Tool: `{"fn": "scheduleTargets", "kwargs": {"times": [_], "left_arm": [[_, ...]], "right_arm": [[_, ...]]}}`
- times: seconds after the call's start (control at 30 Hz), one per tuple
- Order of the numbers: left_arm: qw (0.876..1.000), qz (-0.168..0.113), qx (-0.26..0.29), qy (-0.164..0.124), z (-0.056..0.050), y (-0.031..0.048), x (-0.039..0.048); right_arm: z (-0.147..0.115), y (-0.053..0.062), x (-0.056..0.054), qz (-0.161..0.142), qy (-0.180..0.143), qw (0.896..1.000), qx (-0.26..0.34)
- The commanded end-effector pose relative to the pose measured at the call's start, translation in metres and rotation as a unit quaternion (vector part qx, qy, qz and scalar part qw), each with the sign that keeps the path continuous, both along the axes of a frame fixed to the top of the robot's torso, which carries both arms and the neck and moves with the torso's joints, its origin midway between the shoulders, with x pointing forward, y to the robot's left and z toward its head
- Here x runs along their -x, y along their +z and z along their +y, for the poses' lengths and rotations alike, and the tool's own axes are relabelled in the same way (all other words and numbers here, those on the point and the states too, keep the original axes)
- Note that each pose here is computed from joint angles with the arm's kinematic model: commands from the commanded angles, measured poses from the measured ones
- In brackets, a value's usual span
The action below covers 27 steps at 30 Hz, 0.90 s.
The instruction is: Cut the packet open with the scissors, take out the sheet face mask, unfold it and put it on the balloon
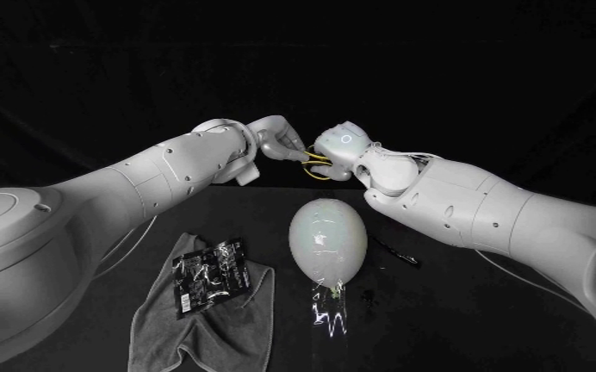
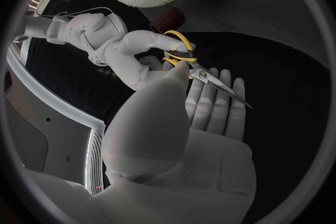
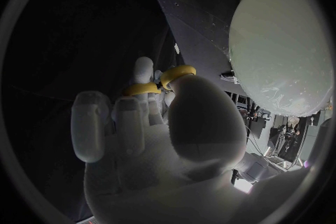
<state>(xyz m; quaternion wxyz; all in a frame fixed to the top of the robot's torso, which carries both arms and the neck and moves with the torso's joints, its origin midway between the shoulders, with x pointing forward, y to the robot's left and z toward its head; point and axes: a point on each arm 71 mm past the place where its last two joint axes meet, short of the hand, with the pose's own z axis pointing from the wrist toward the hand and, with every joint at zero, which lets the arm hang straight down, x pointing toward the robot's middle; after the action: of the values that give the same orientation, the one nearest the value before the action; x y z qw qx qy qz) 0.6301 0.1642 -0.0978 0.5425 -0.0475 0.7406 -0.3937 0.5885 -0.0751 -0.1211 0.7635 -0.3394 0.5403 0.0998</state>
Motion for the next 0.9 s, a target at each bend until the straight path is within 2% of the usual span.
{"fn": "scheduleTargets", "kwargs": {"times": [0.03,0.9], "left_arm": [[1.000,0.017,-0.011,-0.016,-0.0058,-0.0018,0.0021],[0.999,0.040,-0.023,-0.027,-0.0098,-0.0054,0.0039]], "right_arm": [[0.0000,0.0023,0.0002,-0.011,0.001,1.000,0.004],[0.0037,0.0069,0.0054,-0.040,0.024,0.999,-0.015]]}}
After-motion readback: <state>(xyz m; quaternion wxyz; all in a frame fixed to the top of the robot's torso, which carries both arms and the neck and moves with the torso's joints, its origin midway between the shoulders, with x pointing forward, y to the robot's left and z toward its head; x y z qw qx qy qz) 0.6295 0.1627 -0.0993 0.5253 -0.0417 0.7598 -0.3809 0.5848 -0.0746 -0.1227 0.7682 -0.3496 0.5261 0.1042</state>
